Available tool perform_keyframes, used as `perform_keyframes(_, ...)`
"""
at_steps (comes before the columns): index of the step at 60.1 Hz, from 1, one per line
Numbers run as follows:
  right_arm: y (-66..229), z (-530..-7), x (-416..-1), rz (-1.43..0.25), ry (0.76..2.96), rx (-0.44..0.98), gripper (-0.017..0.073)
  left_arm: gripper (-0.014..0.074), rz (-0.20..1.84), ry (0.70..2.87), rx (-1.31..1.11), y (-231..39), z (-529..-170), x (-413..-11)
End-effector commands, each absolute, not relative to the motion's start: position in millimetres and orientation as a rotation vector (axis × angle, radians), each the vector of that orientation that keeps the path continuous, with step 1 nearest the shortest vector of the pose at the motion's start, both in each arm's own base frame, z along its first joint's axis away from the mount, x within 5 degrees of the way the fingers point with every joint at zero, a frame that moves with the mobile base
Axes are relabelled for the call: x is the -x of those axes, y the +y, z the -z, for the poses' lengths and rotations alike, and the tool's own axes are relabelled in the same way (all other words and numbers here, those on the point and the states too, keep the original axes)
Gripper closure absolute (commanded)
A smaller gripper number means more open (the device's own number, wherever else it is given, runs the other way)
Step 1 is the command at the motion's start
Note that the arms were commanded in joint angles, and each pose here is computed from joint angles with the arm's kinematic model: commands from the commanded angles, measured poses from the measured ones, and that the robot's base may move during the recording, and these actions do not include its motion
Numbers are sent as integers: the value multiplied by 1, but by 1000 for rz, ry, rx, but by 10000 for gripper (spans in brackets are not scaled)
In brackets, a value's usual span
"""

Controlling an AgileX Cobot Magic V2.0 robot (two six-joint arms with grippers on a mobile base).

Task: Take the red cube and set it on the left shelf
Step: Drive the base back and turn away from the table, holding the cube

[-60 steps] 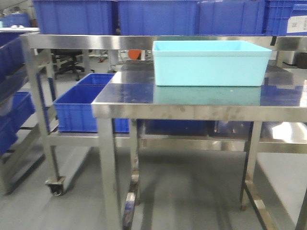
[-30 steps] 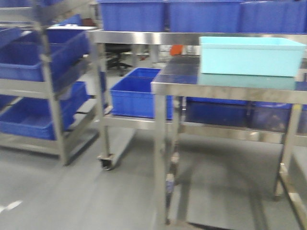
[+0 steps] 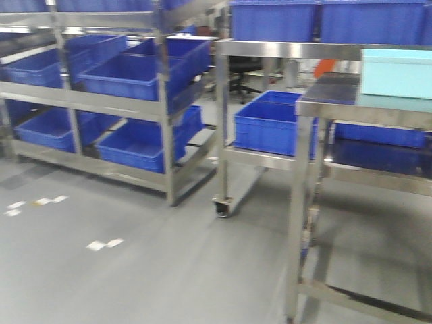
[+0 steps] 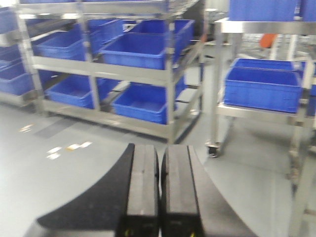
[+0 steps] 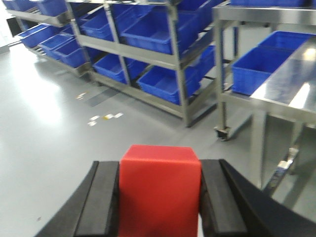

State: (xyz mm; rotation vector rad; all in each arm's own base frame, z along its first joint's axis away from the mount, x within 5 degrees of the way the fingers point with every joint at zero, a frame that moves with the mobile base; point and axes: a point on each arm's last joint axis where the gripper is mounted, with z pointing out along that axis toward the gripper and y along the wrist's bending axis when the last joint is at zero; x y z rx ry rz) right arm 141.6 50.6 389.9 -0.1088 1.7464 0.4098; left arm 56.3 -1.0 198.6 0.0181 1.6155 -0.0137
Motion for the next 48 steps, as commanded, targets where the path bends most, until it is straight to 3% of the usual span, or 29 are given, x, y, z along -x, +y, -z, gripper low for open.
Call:
perform_keyframes(1, 50, -409, -139, -422, 1617, 113, 504, 492, 19, 1535, -17, -1, -200, -56)
perform_keyframes(48, 50, -409, -139, -422, 1617, 113, 504, 492, 19, 1535, -17, -1, -200, -56)
